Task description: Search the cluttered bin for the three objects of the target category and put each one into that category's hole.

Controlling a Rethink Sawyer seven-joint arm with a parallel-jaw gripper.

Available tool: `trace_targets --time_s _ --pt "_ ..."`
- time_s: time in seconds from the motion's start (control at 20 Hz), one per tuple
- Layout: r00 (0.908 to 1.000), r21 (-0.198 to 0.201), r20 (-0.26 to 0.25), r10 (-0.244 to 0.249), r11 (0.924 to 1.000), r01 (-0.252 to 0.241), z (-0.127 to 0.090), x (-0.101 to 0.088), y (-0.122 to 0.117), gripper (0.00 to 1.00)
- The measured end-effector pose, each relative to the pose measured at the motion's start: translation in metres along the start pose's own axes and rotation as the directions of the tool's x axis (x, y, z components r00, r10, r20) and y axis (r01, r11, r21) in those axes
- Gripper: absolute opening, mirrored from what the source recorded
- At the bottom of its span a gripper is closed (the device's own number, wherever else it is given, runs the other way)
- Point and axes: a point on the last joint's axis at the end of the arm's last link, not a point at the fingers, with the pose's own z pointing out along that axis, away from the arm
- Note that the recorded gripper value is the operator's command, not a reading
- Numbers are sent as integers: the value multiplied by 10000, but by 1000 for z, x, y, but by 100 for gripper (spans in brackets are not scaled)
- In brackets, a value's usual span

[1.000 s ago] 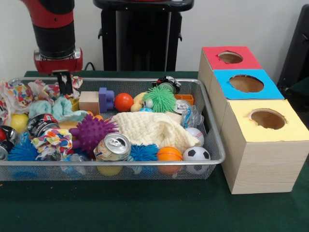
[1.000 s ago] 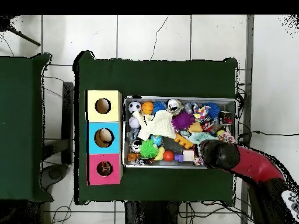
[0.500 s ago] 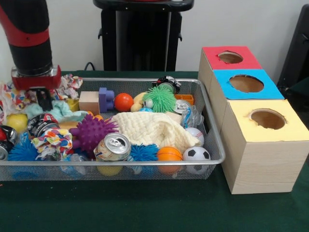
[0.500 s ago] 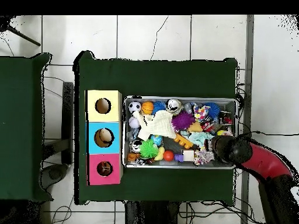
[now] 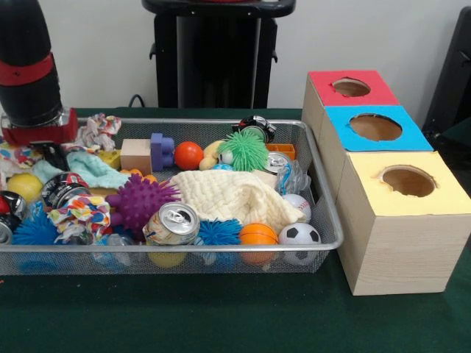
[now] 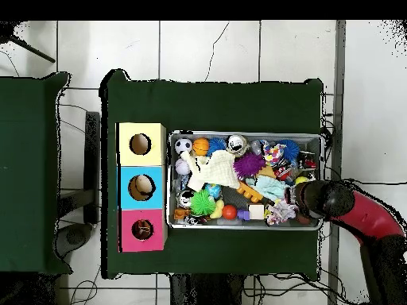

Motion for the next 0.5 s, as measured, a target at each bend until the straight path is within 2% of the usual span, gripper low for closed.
trace_targets --time_s 0.25,0.5 --pt "9995 133 133 302 9995 -304 -25 16 -17 0" --pt "9983 208 209 536 9983 -540 -39 32 -27 0"
